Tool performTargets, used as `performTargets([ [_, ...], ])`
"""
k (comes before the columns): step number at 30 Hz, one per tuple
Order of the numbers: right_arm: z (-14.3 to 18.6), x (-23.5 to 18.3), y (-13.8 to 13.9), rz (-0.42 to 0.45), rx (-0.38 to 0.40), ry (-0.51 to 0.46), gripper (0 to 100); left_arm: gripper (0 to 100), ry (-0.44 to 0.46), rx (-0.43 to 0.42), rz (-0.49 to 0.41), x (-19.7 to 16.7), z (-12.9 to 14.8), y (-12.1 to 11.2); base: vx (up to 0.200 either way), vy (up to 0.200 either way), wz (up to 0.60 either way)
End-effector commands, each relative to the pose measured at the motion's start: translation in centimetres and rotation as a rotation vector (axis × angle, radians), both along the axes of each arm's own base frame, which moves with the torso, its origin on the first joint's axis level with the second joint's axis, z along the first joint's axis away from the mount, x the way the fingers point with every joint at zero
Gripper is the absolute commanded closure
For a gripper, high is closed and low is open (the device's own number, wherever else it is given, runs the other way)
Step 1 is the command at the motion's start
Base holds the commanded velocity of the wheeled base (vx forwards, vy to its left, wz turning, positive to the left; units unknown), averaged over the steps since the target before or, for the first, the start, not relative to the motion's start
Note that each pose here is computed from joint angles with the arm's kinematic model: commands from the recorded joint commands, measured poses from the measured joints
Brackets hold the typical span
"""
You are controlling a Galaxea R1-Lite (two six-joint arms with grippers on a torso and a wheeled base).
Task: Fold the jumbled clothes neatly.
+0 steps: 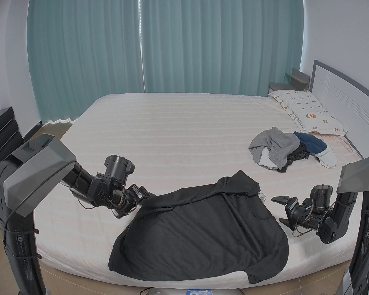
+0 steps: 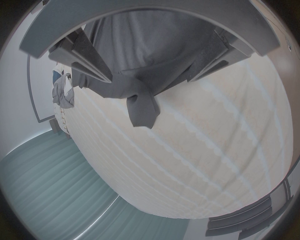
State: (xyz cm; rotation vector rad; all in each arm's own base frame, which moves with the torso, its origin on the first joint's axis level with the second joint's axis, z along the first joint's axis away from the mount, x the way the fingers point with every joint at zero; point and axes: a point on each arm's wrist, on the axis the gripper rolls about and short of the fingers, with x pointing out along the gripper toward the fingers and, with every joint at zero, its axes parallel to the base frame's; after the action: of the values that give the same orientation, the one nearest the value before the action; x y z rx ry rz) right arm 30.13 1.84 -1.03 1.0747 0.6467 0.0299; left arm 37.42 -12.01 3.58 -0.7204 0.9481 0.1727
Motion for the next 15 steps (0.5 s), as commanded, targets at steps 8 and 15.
performTargets([
  [8,-0.1,0.0,0.0,0.001,-0.001,0.001,0,0,-0.043,0.041,-0.025,6.0,-4.3,-0.2,0.000,0.000,0.00],
  [15,0.0,0.0,0.0,0.001,0.000,0.000,0,0,-0.066,0.044,-0.029,7.7,-5.6,-0.4,0.000,0.000,0.00],
])
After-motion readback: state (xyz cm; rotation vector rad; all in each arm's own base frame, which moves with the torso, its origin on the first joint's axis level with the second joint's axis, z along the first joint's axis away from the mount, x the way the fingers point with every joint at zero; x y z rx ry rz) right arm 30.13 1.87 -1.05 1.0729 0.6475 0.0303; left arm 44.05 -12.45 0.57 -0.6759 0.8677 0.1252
